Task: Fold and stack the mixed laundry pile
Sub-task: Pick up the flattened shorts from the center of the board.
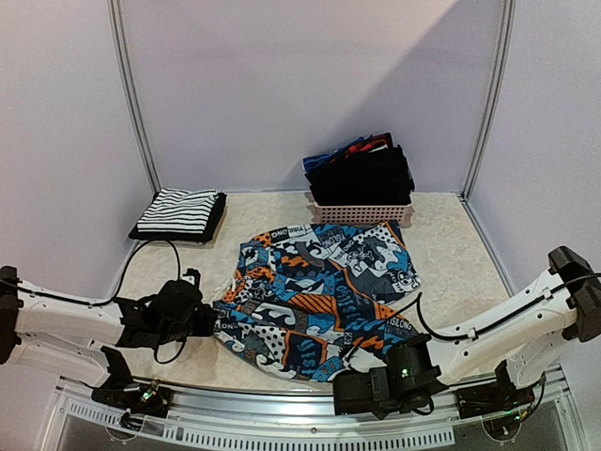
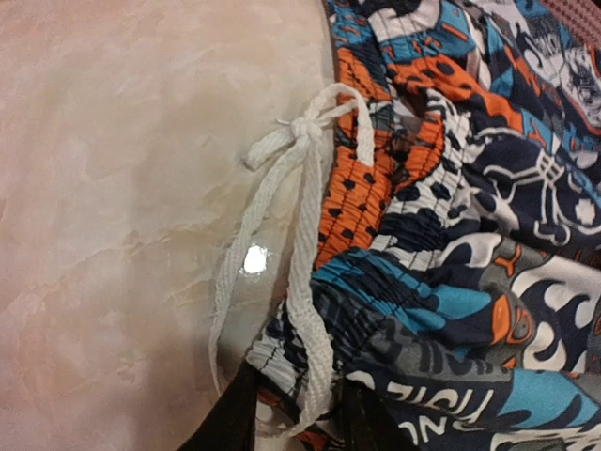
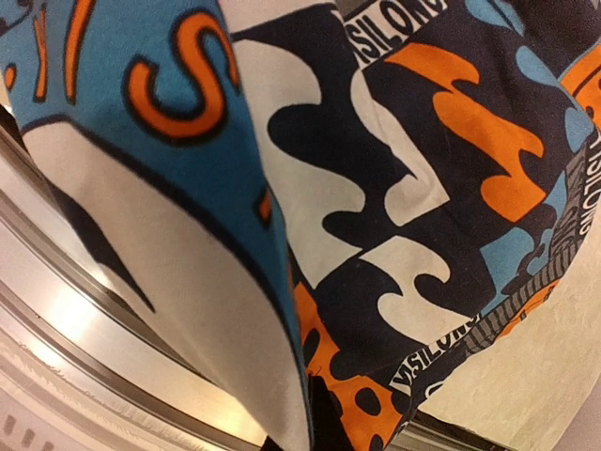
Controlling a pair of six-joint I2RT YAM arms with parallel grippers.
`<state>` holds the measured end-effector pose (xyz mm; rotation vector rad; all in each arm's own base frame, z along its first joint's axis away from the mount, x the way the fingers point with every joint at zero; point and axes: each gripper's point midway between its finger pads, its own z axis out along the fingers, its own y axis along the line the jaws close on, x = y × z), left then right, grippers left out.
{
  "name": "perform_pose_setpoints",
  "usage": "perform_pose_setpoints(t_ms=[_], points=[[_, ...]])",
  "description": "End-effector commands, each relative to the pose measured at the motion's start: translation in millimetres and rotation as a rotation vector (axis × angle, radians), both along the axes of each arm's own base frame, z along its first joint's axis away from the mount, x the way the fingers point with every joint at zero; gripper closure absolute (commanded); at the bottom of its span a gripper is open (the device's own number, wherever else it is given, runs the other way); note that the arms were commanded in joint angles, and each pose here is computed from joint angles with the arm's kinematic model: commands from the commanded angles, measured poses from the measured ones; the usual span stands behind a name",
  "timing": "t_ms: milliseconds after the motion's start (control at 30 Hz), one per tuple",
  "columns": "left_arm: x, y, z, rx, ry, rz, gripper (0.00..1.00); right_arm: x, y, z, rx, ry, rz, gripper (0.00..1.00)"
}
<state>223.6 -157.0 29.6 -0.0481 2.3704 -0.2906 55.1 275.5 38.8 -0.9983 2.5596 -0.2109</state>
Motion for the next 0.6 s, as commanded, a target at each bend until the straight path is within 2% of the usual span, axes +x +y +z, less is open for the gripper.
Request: perform_pose_setpoints(t_ms=[0,67,100,133,233,267,567], points=[[3.9,-4.3,-3.6,-0.010,-0.015,0.007,0.56,6.5,-14.4,11.1,-0.008,-0.033,-0.020,1.00],[4.4,-4.3,-6.2,-0.008,-0.013,0.010,0.52,6.8,-14.8,13.4,-0.002,-0.035,-0.022,1.00],[4.8,-4.3,-7.3,-0.010,-0.015,0.012,0.55,7.1,-15.2,14.2,0.000,-0.037,-0.024,1.00],[5.5,-3.7,-8.3,-0.005,-0.017,0.016,0.62,7.6,-16.2,14.8,-0.001,-0.038,-0.027,1.00],[7.2,-5.1,-9.7,0.007,-0.016,0.012,0.97,9.2,-20.3,18.0,-0.008,-0.050,-0.036,1.00],[7.2,-6.7,-8.7,0.004,-0.015,0.004,1.00,9.7,-21.9,19.7,-0.010,-0.054,-0.040,1.00],[-20.3,-9.6,25.2,0.034,0.064,-0.089,1.00,-0.7,-39.1,37.0,-0.024,0.015,-0.048,1.00]])
